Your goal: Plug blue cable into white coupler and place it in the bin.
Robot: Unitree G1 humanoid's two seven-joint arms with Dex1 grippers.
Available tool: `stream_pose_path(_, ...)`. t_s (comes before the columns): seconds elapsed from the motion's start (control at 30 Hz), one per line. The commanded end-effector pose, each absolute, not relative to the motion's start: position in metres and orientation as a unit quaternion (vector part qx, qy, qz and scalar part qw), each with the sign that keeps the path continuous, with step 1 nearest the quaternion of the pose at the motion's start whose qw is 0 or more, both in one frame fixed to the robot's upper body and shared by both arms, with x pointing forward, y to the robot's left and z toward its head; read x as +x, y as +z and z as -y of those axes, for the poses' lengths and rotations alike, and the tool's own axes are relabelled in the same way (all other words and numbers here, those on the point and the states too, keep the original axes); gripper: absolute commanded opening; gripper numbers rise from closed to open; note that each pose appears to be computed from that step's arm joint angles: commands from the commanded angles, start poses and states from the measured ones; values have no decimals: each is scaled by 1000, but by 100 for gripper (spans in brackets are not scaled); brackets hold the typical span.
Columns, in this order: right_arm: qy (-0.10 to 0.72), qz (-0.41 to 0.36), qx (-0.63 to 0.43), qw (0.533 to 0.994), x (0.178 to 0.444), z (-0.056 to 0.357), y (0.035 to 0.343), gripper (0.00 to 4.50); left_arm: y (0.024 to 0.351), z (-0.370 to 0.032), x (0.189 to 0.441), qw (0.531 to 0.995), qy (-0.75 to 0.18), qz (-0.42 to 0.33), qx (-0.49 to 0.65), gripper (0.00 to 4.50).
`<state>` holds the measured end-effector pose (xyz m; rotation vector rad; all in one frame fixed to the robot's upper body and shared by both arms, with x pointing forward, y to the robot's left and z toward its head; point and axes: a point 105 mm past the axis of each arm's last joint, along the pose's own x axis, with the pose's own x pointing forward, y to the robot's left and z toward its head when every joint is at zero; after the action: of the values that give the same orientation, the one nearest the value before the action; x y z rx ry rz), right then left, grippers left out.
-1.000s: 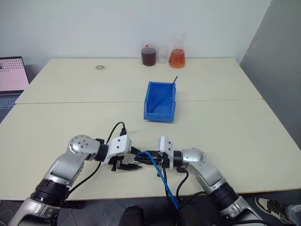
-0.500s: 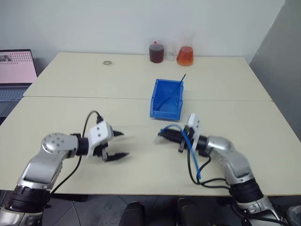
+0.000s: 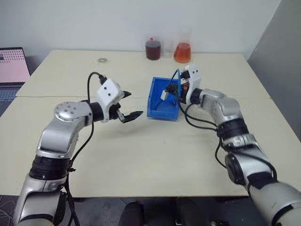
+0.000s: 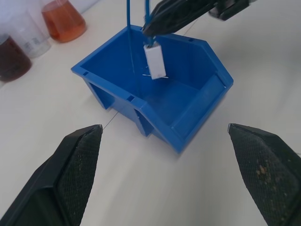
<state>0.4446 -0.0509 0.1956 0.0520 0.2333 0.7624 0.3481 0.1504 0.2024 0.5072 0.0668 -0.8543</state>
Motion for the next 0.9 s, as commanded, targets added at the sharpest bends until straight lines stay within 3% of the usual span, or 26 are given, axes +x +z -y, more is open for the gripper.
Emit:
stream_pose_path(0.03, 359, -126, 25, 925, 454, 59, 213, 165, 219, -144, 350, 875, -407, -4, 262, 450)
stream_pose_path(0.33, 346, -107, 12, 932, 458, 74, 244, 388, 213, -143, 350, 875, -407, -6, 263, 450)
stream_pose_path(0.37, 340, -96, 12, 935, 459, 76, 249, 431, 212, -143, 350, 875, -406, -7, 262, 450)
stream_pose_path(0.67, 272, -43, 90, 957, 466, 108, 273, 445, 197, -147, 355, 887, -392, -16, 242, 450)
stream_pose_path(0.83, 298, 7, 26, 954, 458, 116, 285, 445, 196, -149, 357, 895, -392, -18, 210, 450)
stream_pose_path(0.9, 340, 27, -24, 940, 443, 118, 285, 445, 196, -155, 357, 900, -389, -19, 196, 450)
